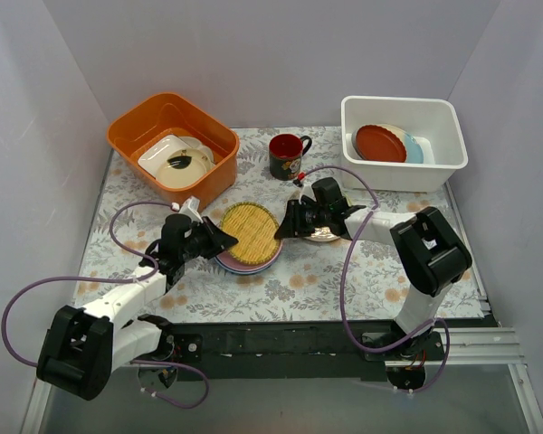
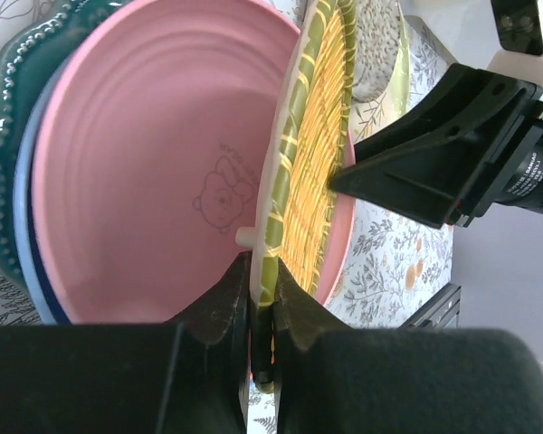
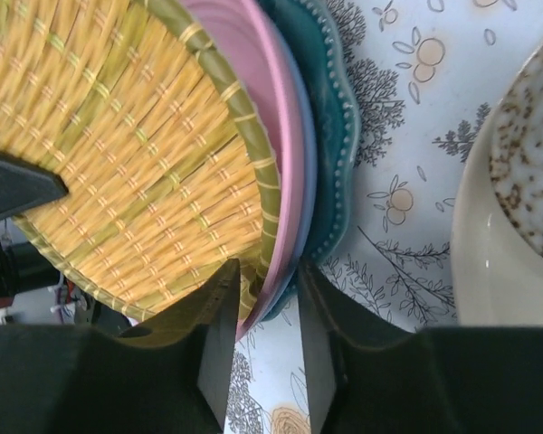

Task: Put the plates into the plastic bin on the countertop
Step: Pick up the plate at the center of the board.

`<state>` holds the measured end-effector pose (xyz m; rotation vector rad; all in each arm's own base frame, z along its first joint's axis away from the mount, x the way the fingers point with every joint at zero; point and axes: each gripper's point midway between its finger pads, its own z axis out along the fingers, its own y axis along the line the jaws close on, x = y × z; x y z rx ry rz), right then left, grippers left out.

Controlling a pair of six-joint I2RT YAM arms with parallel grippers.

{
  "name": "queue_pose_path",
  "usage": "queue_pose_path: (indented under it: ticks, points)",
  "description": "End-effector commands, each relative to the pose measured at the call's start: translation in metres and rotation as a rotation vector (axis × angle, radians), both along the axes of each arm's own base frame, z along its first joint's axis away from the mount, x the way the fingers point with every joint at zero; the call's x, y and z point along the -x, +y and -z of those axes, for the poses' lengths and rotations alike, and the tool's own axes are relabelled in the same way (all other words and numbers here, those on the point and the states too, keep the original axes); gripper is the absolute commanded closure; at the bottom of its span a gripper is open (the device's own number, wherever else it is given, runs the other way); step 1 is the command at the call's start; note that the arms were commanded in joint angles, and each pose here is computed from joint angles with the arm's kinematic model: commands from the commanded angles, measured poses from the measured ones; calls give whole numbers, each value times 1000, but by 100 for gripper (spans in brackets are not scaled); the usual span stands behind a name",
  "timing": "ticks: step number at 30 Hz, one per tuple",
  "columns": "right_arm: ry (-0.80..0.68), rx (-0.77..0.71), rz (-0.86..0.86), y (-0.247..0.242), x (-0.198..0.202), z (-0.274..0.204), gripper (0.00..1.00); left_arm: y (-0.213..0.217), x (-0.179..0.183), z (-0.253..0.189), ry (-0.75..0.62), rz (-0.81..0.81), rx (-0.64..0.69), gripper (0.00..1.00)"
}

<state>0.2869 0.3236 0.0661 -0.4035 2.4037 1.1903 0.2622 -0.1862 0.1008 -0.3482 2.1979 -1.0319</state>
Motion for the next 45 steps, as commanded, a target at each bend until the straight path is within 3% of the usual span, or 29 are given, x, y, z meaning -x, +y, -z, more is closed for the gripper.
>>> queue_pose_path:
  ticks: [1, 4, 10, 25, 38, 44, 45]
  points:
    - [-67, -65, -44, 8, 8, -29, 50, -10, -7, -35, -89, 25, 39, 100]
    - [-99, -80, -36, 7, 8, -38, 25, -6, -8, -41, -104, 7, 34, 100]
    - [-147, -89, -10, 2, 7, -51, 10, -5, -9, -43, -106, -1, 27, 100]
    - [-189, -114, 8, 0, 6, -67, 7, -2, -11, -61, -153, -5, 15, 100]
    - [-239, -206, -10, 4, 12, -93, 8, -22, 4, -91, -251, 107, 164, 100]
    - [-248, -255, -8, 5, 14, -101, 13, -30, 15, -102, -293, 173, 228, 100]
    - [-239, -258, -3, 4, 15, -100, 19, -31, 16, -103, -298, 182, 233, 100]
